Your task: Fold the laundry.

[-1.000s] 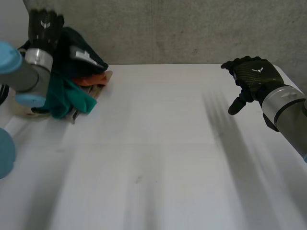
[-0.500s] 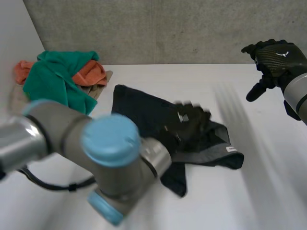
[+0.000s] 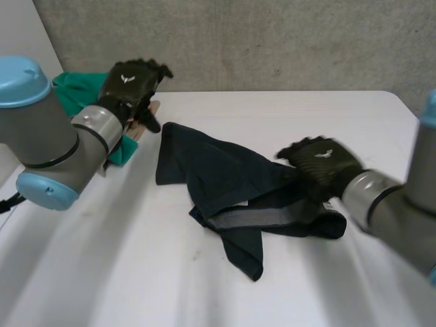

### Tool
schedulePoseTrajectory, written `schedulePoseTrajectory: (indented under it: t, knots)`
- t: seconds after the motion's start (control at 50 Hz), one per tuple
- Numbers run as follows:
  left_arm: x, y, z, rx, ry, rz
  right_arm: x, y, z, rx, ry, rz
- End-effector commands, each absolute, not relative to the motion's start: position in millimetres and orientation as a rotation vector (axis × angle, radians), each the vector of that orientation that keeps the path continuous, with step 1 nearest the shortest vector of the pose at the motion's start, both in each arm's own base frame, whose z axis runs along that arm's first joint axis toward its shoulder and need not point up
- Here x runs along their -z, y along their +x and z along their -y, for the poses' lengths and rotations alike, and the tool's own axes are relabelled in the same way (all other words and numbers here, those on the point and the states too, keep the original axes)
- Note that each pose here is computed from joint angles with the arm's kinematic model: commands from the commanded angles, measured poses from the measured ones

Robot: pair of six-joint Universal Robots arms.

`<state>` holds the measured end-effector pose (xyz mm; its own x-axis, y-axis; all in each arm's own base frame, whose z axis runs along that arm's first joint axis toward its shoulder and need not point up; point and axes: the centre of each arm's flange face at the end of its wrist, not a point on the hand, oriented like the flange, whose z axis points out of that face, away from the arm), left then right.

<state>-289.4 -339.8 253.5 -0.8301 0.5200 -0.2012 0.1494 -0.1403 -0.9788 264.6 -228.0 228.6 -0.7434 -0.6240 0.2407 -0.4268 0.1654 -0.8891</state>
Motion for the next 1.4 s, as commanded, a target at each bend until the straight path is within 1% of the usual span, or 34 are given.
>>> schedulePoseTrajectory:
  t: [0.02,0.04,0.1,0.14,0.16,0.24,0.32,0.34,0.4,0.42,0.48,0.5,0.56,0.64,0.72,0.78,0.8,0.9,0.96,1.0,1.02,1.08,1.1,1.14,1.16,1.18,1.22,1.24,1.3,1.32,1.38,1.4]
  knots:
    - [-182.0,-278.2,400.1,-2.024,-1.043,1.897,-200.9,314.1,200.1,1.558,-0.982,-2.086]
    - [-170.6,-278.3,408.3,-2.026,-1.072,1.897,-191.1,322.1,201.4,1.562,-0.984,-2.073]
    - [-152.4,-282.4,423.1,-2.038,-1.111,1.880,-174.8,338.2,208.5,1.594,-0.990,-2.061]
    - [-148.4,-284.2,427.8,-2.047,-1.108,1.875,-166.1,345.8,211.5,1.608,-0.994,-2.062]
    - [-146.9,-286.8,429.9,-2.055,-1.106,1.867,-153.4,353.9,216.7,1.626,-1.005,-2.075]
    - [-143.7,-291.4,425.9,-2.037,-1.105,1.870,-133.5,374.1,229.5,1.698,-1.060,-2.071]
    - [-143.3,-298.3,414.0,-2.008,-1.121,1.871,-125.5,386.8,235.5,1.751,-1.129,-2.052]
    - [-154.9,-297.0,410.3,-2.028,-1.112,1.868,-129.1,389.0,236.4,1.772,-1.129,-2.029]
    - [-161.6,-292.1,408.6,-2.044,-1.099,1.885,-142.2,390.2,237.9,1.814,-1.098,-1.985]
    - [-166.6,-288.4,407.2,-2.057,-1.087,1.895,-161.5,389.2,237.5,1.867,-1.064,-1.936]
    - [-172.4,-286.5,406.0,-2.080,-1.076,1.891,-199.9,383.5,230.9,1.951,-1.015,-1.840]
    - [-172.8,-286.8,405.2,-2.083,-1.068,1.887,-225.4,378.5,225.0,1.998,-0.991,-1.781]
    - [-173.4,-287.5,404.9,-2.080,-1.050,1.883,-260.2,369.2,213.2,2.044,-0.969,-1.696]
    - [-173.3,-290.7,403.0,-2.057,-1.013,1.879,-278.7,361.6,195.1,1.988,-1.026,-1.652]
    - [-164.5,-297.7,398.1,-1.997,-0.975,1.887,-299.7,349.8,176.3,1.941,-1.059,-1.631]
    - [-155.0,-307.2,391.5,-1.948,-0.968,1.885,-301.6,345.4,170.6,1.912,-1.070,-1.650]
    - [-146.1,-314.0,387.3,-1.916,-0.968,1.887,-302.3,343.2,168.1,1.900,-1.068,-1.660]
    - [-127.4,-325.1,374.9,-1.810,-0.958,1.908,-313.2,333.1,158.7,1.918,-1.043,-1.643]
    - [-121.5,-331.4,362.3,-1.720,-0.961,1.908,-313.4,327.2,167.9,1.935,-1.024,-1.666]
    - [-124.2,-333.3,357.0,-1.699,-0.971,1.903,-312.1,320.5,178.3,1.952,-1.005,-1.698]
    - [-129.9,-332.9,355.8,-1.703,-0.972,1.897,-311.2,314.6,188.4,1.968,-0.990,-1.723]
    - [-152.4,-328.3,360.4,-1.773,-0.968,1.865,-312.4,307.4,204.2,2.001,-0.955,-1.755]
    - [-171.0,-325.1,366.6,-1.846,-0.956,1.824,-312.8,304.4,216.7,2.026,-0.929,-1.773]
    - [-195.0,-317.4,379.5,-1.965,-0.922,1.767,-314.9,304.6,231.8,2.063,-0.905,-1.768]
    - [-203.2,-314.7,385.3,-2.017,-0.904,1.743,-318.2,306.5,252.0,2.119,-0.872,-1.747]
    - [-227.1,-310.8,396.1,-2.147,-0.856,1.658,-324.6,307.0,263.7,2.167,-0.847,-1.715]
    - [-255.1,-309.0,401.5,-2.268,-0.804,1.551,-337.4,308.8,280.0,2.252,-0.805,-1.641]
    - [-287.0,-309.1,400.8,-2.376,-0.761,1.417,-355.3,310.9,290.7,2.342,-0.761,-1.542]
    - [-337.6,-310.4,391.5,-2.501,-0.688,1.185,-389.7,313.8,300.5,2.480,-0.681,-1.343]
    - [-366.0,-310.1,383.9,-2.551,-0.633,1.044,-406.5,315.4,303.6,2.534,-0.626,-1.228]
    - [-398.2,-306.2,374.2,-2.586,-0.547,0.888,-426.8,316.3,307.8,2.582,-0.532,-1.069]
    - [-414.0,-301.4,369.6,-2.603,-0.497,0.822,-437.1,314.2,309.2,2.592,-0.481,-0.991]
